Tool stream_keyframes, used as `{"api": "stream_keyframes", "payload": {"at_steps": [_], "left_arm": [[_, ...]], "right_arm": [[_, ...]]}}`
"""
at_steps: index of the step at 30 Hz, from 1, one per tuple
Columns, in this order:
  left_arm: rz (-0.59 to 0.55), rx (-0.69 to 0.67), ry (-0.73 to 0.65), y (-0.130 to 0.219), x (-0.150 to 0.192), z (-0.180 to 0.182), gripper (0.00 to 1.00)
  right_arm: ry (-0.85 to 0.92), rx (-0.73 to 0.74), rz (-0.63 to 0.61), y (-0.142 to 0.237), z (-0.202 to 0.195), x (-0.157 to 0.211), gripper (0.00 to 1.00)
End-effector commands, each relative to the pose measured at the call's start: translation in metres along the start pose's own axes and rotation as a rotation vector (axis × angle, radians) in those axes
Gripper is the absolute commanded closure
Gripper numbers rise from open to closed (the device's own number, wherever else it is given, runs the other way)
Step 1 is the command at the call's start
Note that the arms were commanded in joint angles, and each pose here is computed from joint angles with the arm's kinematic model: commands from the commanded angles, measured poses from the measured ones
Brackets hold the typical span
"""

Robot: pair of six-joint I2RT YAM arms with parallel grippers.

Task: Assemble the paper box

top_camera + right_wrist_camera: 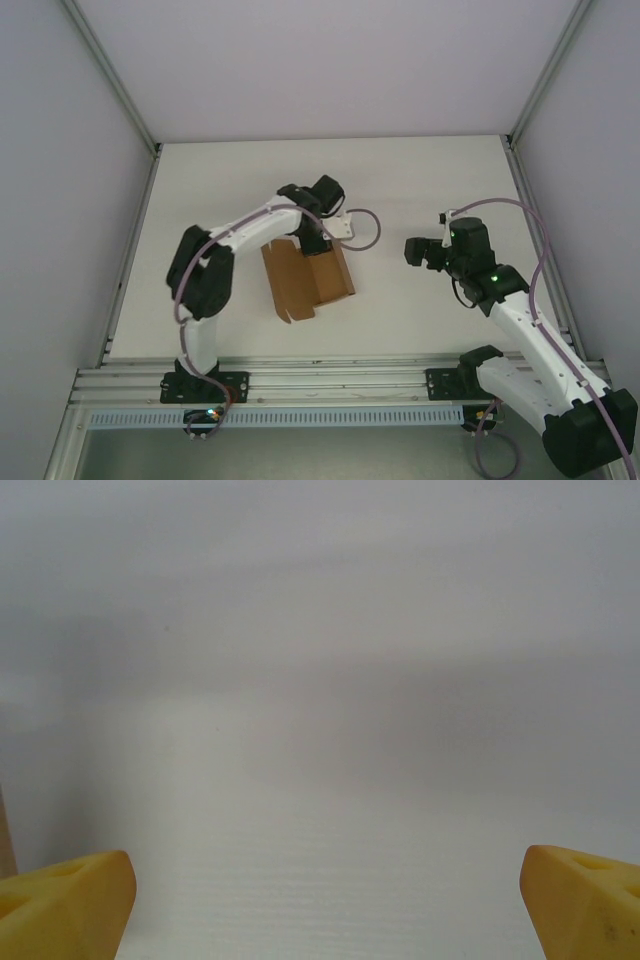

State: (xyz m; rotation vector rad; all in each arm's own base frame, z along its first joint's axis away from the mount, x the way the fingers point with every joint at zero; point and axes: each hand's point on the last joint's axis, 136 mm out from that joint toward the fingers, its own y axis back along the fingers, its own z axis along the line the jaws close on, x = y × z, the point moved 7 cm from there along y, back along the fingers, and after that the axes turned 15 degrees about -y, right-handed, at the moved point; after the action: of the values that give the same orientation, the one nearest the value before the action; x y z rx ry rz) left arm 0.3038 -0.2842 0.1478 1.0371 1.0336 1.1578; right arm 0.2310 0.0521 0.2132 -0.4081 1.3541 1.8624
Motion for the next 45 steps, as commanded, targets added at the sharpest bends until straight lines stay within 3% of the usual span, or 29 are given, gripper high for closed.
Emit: {"api": "stream_keyframes", "payload": {"at_steps": [1, 13, 21, 25, 30, 35, 38, 39, 45], "left_arm": [[0.147, 0.045, -0.146, -0.007, 0.003, -0.003, 1.0], [0.369, -0.1, -0.2, -0.07, -0.037, 0.012, 1.0], [0.403, -0.113, -0.236, -0.091, -0.047, -0.007, 0.91], [0.357, -0.113, -0.237, -0.079, -0.05, -0.005, 0.7], [0.291, -0.144, -0.251, -0.044, -0.051, 0.003, 0.35], [0.231, -0.155, -0.267, -0.015, -0.052, 0.002, 0.11], [0.189, -0.145, -0.274, 0.0, -0.051, -0.002, 0.09], [0.166, -0.147, -0.275, 0.006, -0.053, -0.003, 0.0], [0.071, -0.084, -0.331, 0.02, -0.054, -0.013, 0.0]], "right_arm": [[-0.015, 0.021, 0.039, 0.001, -0.007, 0.008, 0.0], [-0.032, 0.023, 0.042, -0.004, -0.016, 0.015, 0.0], [-0.04, 0.01, 0.026, -0.001, -0.02, 0.017, 0.0], [-0.036, -0.004, 0.032, 0.0, -0.019, 0.017, 0.0], [-0.024, -0.042, 0.047, 0.001, -0.015, 0.018, 0.0], [-0.006, -0.088, 0.064, 0.002, -0.01, 0.019, 0.0], [0.016, -0.113, 0.067, 0.004, -0.006, 0.018, 0.0], [0.022, -0.119, 0.066, 0.004, -0.005, 0.016, 0.0], [0.039, -0.165, 0.074, 0.003, 0.003, 0.012, 0.0]]}}
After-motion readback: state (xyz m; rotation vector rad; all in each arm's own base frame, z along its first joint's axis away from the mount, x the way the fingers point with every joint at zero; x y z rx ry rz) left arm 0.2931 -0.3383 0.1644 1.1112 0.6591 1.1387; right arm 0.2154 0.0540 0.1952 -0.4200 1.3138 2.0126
